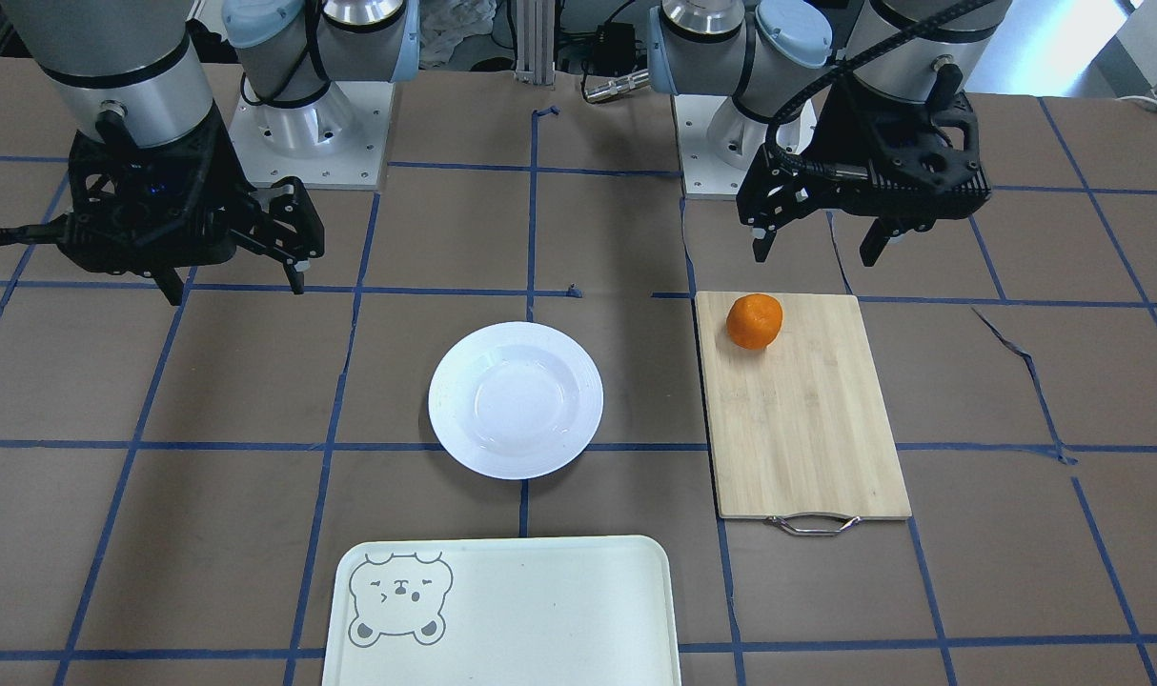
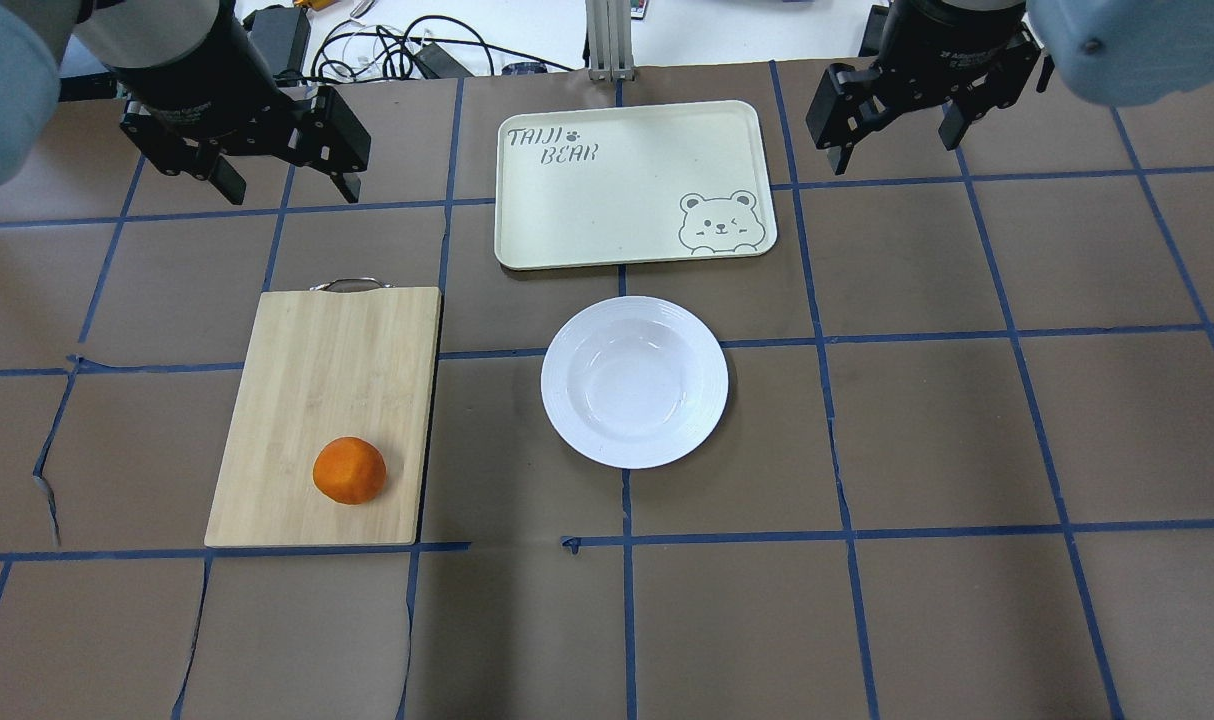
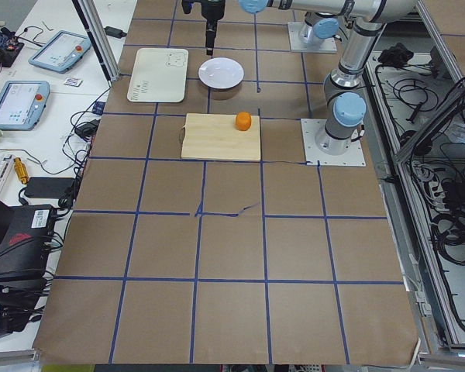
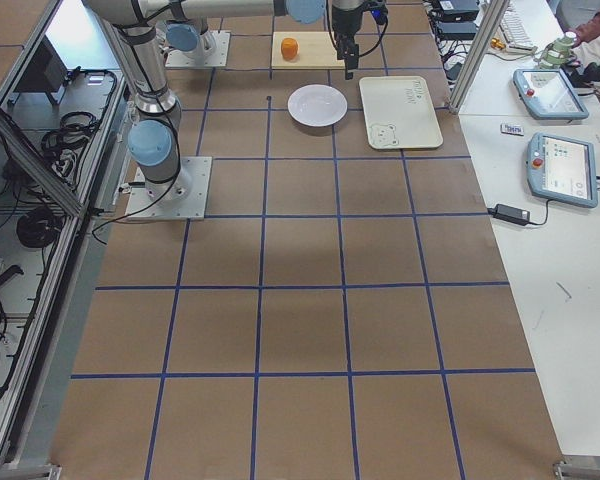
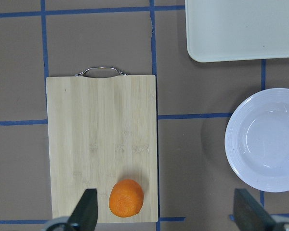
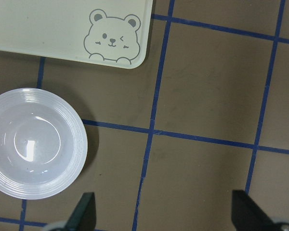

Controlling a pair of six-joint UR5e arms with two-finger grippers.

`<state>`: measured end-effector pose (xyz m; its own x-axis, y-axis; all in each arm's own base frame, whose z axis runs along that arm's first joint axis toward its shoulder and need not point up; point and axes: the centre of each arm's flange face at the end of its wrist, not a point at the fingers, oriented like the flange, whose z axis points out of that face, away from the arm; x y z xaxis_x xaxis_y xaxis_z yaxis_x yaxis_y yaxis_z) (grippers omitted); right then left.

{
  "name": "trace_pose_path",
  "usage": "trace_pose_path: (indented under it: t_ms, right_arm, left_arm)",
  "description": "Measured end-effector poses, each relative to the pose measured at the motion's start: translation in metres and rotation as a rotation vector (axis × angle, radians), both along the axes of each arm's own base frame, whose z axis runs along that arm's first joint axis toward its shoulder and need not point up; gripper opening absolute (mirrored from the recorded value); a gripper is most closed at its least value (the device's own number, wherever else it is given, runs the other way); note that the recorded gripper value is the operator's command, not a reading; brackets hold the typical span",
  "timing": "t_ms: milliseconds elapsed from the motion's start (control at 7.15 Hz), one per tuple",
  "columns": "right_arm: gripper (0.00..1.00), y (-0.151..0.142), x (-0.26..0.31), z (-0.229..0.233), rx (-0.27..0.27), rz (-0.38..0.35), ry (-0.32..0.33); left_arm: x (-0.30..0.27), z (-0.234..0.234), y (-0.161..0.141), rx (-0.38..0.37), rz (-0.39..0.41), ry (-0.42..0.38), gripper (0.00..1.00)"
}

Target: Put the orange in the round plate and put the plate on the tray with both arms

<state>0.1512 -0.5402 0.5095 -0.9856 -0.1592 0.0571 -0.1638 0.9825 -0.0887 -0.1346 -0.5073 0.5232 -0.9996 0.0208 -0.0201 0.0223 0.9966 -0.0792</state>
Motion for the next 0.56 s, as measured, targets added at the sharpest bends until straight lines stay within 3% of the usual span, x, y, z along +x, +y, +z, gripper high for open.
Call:
trace_pose_path:
  t_ms: [559]
  right_arm:
    - [1.0, -0.006, -0.02, 0.011, -0.031, -0.066, -0.018]
  left_arm:
    - [0.0, 0.0, 0.0, 0.0, 0.001, 0.0, 1.0]
